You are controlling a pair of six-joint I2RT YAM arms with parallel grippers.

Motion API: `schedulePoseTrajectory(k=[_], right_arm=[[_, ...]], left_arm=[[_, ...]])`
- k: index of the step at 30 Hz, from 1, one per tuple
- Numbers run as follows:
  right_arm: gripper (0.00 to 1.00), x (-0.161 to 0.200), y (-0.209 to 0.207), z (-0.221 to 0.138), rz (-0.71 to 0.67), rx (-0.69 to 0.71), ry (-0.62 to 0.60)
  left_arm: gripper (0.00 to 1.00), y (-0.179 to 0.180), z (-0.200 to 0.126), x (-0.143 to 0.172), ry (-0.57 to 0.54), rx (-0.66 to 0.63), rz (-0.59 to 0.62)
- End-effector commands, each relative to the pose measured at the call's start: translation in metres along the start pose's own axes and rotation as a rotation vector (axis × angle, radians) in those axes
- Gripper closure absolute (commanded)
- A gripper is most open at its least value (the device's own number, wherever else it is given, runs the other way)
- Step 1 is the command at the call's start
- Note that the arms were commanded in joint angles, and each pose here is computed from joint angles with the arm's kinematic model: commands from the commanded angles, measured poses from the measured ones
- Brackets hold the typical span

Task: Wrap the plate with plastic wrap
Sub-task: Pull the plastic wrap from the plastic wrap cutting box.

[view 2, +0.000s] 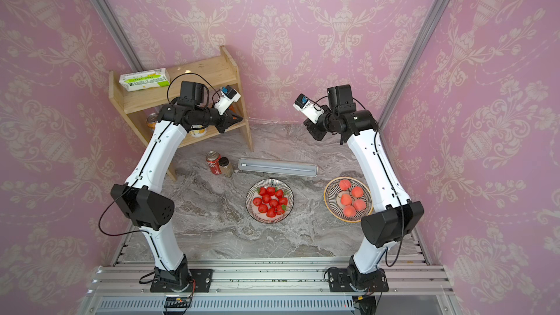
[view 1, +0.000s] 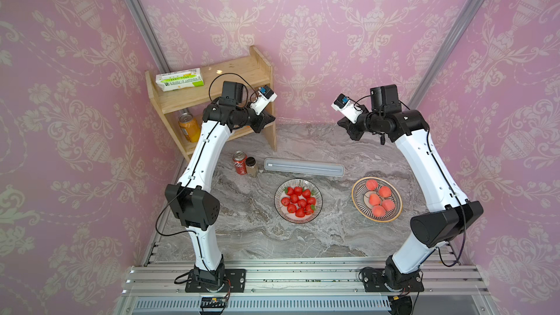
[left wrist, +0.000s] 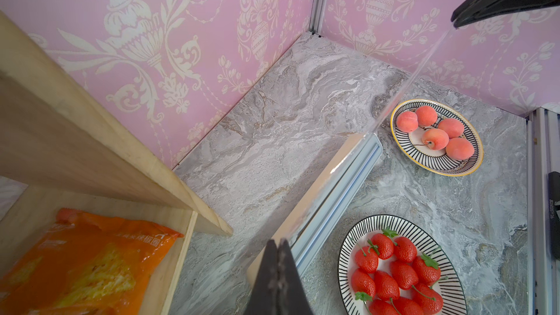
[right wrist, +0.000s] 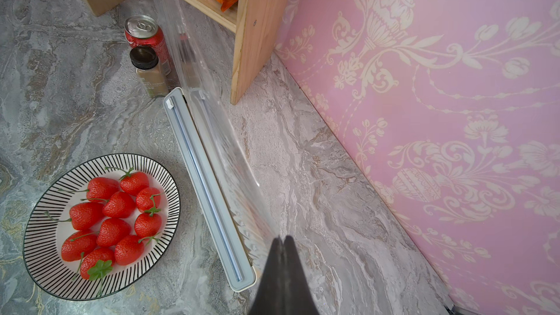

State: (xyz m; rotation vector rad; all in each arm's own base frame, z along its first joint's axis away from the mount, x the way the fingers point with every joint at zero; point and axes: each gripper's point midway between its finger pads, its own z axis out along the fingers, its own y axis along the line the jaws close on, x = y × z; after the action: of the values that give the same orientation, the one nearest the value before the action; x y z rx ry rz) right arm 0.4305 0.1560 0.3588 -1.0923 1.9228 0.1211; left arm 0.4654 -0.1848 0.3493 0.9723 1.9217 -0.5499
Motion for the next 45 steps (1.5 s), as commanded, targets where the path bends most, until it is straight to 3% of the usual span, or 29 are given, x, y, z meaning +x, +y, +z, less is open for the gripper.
schedulePoseTrajectory(k=[1, 33, 45], right_arm=[[1.0, -0.025, -0.007, -0.024, -0.012, 0.058, -0.076], [1.0, -0.048, -0.014, -0.045, -0.035, 0.1, -0.133], [1.0, -0.024, 0.004, -0.032, -0.01, 0.051, -0.09]], left_arm=[[1.0, -0.008, -0.028, -0.027, -0.064, -0.029, 0.037], [1.0, -0.012, -0.042, -0.048, -0.093, -0.052, 0.076], [1.0, -0.025, -0.038, -0.034, -0.042, -0.015, 0.062]])
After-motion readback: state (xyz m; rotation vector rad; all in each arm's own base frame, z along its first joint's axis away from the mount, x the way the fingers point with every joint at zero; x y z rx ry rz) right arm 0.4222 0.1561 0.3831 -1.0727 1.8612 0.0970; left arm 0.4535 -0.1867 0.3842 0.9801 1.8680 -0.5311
